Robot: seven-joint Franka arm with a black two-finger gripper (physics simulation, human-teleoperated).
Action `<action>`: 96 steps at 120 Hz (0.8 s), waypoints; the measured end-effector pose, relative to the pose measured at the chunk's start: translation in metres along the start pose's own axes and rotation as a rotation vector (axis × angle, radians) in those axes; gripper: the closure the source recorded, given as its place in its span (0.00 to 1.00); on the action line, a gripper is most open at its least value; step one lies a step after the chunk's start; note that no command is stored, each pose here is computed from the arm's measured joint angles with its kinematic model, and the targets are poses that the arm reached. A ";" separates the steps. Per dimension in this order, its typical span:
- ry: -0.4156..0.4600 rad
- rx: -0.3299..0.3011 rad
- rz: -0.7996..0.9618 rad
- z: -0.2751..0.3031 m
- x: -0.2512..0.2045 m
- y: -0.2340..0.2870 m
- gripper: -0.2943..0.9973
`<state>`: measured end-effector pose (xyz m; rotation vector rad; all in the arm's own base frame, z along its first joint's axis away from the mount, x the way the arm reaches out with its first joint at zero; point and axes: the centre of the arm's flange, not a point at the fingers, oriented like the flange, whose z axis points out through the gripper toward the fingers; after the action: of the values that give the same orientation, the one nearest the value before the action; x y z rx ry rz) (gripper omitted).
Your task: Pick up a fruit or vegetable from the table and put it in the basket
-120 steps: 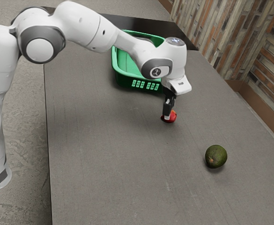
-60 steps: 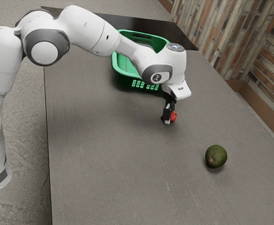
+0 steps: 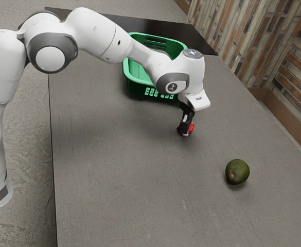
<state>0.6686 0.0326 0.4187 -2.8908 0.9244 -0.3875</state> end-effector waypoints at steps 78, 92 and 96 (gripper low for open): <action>0.032 0.044 -0.026 -0.095 -0.007 -0.005 0.55; 0.027 0.054 -0.051 -0.122 -0.021 -0.014 0.55; 0.023 0.059 -0.066 -0.129 -0.028 -0.020 0.55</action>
<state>0.6236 0.0650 0.5404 -2.8746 0.8088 -0.4469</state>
